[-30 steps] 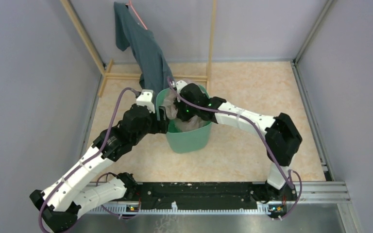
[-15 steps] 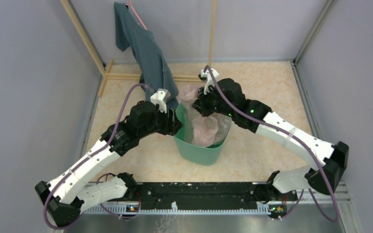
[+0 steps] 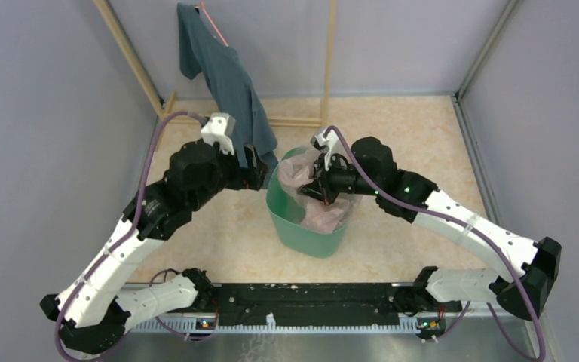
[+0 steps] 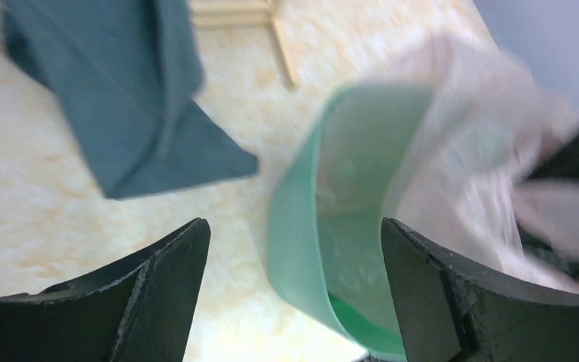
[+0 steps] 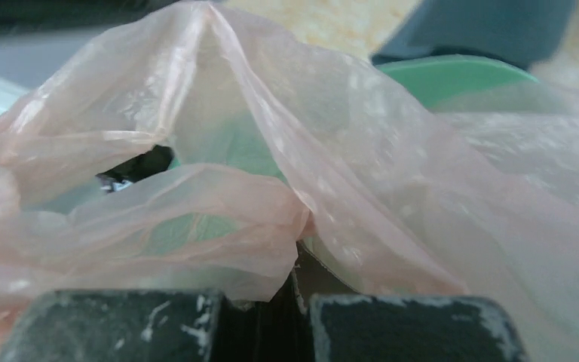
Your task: Put the trash bags into the trash bin
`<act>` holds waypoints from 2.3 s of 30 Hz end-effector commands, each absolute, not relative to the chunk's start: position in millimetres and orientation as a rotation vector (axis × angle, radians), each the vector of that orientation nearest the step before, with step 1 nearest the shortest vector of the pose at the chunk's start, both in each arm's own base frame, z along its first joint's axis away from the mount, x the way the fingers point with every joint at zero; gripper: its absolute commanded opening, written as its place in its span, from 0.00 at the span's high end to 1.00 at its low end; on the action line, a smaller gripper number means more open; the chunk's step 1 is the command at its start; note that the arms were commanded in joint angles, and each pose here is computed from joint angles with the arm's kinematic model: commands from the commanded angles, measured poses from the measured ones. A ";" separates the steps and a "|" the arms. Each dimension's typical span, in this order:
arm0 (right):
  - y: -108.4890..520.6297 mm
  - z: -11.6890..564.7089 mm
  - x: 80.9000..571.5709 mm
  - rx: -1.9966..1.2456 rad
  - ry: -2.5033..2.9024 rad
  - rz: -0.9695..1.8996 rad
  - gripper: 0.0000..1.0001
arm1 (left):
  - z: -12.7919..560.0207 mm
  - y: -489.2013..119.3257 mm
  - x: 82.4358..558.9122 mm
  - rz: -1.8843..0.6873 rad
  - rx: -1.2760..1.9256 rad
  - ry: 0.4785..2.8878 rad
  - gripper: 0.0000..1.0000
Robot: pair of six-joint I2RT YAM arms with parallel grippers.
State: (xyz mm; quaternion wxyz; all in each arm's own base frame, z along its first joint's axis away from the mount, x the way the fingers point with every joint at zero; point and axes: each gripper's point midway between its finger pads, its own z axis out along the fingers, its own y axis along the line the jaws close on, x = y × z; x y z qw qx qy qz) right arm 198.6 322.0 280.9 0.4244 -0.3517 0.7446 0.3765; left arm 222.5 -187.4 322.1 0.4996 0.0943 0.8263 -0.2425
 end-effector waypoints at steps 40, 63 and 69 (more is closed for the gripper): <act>270.9 248.1 233.5 -0.531 1.818 0.743 1.00 | 218.6 -264.9 312.3 -0.551 0.143 2.242 0.61; 289.0 294.2 206.6 -0.611 1.868 1.033 1.00 | 408.4 -230.7 242.9 -0.754 0.435 1.725 0.01; 289.0 298.7 215.7 -0.485 1.938 1.030 1.00 | 426.3 -228.6 217.7 -0.879 0.417 1.676 0.02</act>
